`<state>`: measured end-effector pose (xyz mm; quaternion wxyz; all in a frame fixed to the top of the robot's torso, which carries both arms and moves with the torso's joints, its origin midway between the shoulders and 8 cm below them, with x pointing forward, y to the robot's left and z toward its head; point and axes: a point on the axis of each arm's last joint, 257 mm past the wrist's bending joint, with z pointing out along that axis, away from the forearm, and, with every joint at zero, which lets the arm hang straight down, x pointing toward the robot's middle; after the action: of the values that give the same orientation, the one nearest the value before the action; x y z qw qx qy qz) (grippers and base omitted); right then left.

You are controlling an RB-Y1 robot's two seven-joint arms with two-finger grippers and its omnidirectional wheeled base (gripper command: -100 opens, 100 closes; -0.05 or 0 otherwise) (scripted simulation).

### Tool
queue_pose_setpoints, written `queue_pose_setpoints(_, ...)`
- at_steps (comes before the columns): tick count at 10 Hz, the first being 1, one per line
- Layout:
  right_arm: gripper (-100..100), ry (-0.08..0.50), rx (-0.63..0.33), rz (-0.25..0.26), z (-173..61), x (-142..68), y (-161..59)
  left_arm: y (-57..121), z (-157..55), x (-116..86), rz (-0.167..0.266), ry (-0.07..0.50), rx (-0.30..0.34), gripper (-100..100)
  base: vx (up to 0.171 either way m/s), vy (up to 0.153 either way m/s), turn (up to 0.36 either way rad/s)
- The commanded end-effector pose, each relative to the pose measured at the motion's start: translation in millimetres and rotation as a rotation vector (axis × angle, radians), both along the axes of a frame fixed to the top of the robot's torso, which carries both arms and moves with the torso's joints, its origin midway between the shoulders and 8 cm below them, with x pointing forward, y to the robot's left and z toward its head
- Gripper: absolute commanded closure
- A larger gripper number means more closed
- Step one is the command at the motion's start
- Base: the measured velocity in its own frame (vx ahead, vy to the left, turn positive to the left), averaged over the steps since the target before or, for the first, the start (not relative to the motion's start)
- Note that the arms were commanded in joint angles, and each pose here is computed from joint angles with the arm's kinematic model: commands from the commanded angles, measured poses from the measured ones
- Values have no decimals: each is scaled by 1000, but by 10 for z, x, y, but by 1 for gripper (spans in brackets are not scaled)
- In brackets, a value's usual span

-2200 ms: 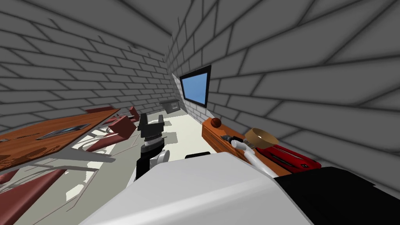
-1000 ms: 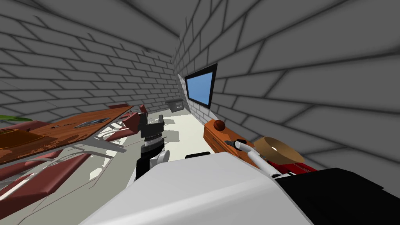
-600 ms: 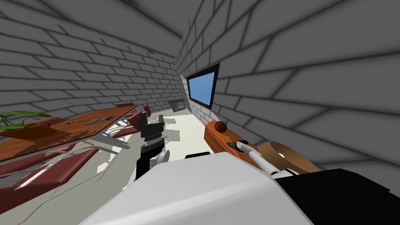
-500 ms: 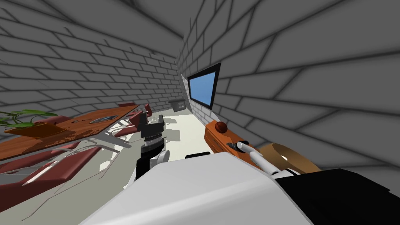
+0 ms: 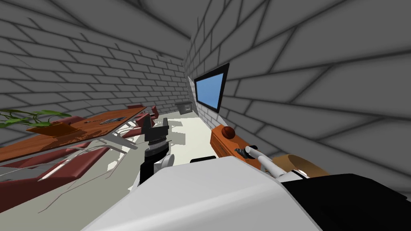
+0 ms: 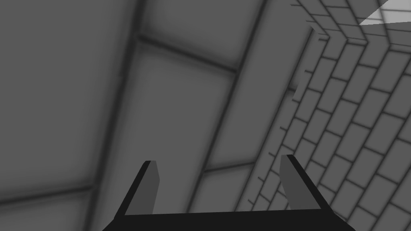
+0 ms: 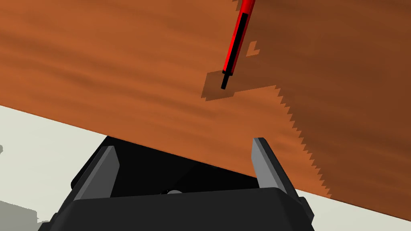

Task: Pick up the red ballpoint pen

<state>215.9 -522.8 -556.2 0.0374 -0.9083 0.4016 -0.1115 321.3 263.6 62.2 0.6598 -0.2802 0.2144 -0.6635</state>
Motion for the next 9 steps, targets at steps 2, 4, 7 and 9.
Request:
queue_pose_setpoints(2, -100, 75, 46, -122, -76, -293, -39, 0, 0, 0, 0, 0, 0, 0, 56, -62, 130)
queue_pose_setpoints(4, -100, 105, 64, -178, -99, -411, -53, 0, 0, 0, 0, 0, 0, 0, 56, -75, 88)
queue_pose_setpoints(7, -100, 155, 88, -260, -131, -614, -69, 0, 0, 0, 0, 0, 0, 0, 33, -41, 52)
queue_pose_setpoints(9, -100, 192, 103, -317, -152, -766, -73, 0, 0, 0, 0, 0, 0, 0, 57, -78, 95)
